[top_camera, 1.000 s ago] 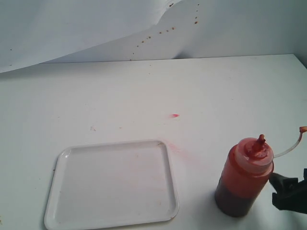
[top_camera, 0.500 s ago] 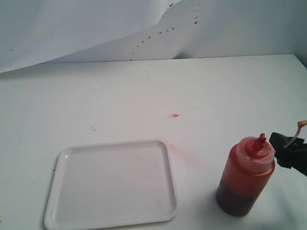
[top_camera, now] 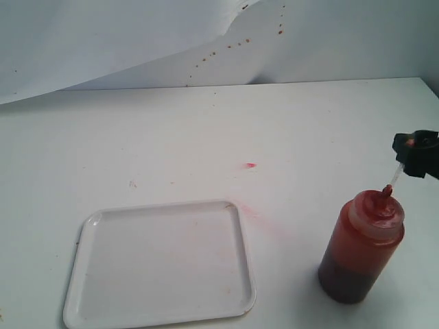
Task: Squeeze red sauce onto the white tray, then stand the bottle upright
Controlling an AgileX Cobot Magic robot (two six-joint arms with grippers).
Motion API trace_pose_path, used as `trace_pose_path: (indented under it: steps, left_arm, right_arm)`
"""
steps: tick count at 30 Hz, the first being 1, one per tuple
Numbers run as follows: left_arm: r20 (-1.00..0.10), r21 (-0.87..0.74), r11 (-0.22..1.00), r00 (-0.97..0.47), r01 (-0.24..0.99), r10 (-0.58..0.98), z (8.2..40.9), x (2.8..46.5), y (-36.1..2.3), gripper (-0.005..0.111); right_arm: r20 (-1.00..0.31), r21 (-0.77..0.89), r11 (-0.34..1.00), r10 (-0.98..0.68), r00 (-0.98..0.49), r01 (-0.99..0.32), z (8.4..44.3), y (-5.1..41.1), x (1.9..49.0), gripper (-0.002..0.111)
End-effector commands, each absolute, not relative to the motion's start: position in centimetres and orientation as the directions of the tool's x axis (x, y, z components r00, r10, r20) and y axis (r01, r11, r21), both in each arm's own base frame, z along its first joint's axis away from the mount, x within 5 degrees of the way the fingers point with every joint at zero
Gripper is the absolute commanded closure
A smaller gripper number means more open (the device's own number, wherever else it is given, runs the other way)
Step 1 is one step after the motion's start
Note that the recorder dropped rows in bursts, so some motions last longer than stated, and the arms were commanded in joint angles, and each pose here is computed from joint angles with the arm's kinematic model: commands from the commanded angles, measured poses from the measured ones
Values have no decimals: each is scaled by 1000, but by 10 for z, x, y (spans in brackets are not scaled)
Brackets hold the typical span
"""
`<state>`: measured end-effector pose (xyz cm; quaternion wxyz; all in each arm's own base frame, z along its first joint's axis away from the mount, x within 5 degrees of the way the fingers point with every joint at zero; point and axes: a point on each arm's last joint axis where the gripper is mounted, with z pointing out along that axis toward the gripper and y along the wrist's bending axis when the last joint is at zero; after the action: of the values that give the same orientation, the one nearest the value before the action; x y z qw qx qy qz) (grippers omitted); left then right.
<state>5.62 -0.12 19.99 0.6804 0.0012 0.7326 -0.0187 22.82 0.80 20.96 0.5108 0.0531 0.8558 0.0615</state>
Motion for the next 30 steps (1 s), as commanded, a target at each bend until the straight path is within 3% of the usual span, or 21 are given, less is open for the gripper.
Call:
trace_pose_path:
  steps: [1,5,10,12,16,21,26,30]
  left_arm:
    - [-997,-33,999,-75,28,-31,199,56,-1,107]
    - [-997,-33,999,-75,28,-31,199,56,-1,107]
    - [-997,-33,999,-75,28,-31,199,56,-1,107]
    - [-997,-33,999,-75,28,-31,199,56,-1,107]
    - [-997,-33,999,-75,28,-31,199,56,-1,107]
    - [-997,-33,999,-75,28,-31,199,56,-1,107]
    - [-997,-33,999,-75,28,-31,199,56,-1,107]
    - [-997,-33,999,-75,28,-31,199,56,-1,107]
  right_arm:
    - [-864,118,993,118,-489,31,229,6,227,31]
    - [-843,103,993,117,-525,55,250,4,224,31]
    - [-790,85,992,126,-601,96,306,2,210,31]
    - [-708,60,998,61,-703,26,324,11,203,30]
    - [-596,195,972,11,-803,-131,352,31,188,24]
    - [-477,188,951,-129,-869,-244,344,35,175,10]
    - [-422,204,940,-166,-891,-272,338,38,169,10]
    - [-404,206,922,-224,-887,-327,308,51,167,10]
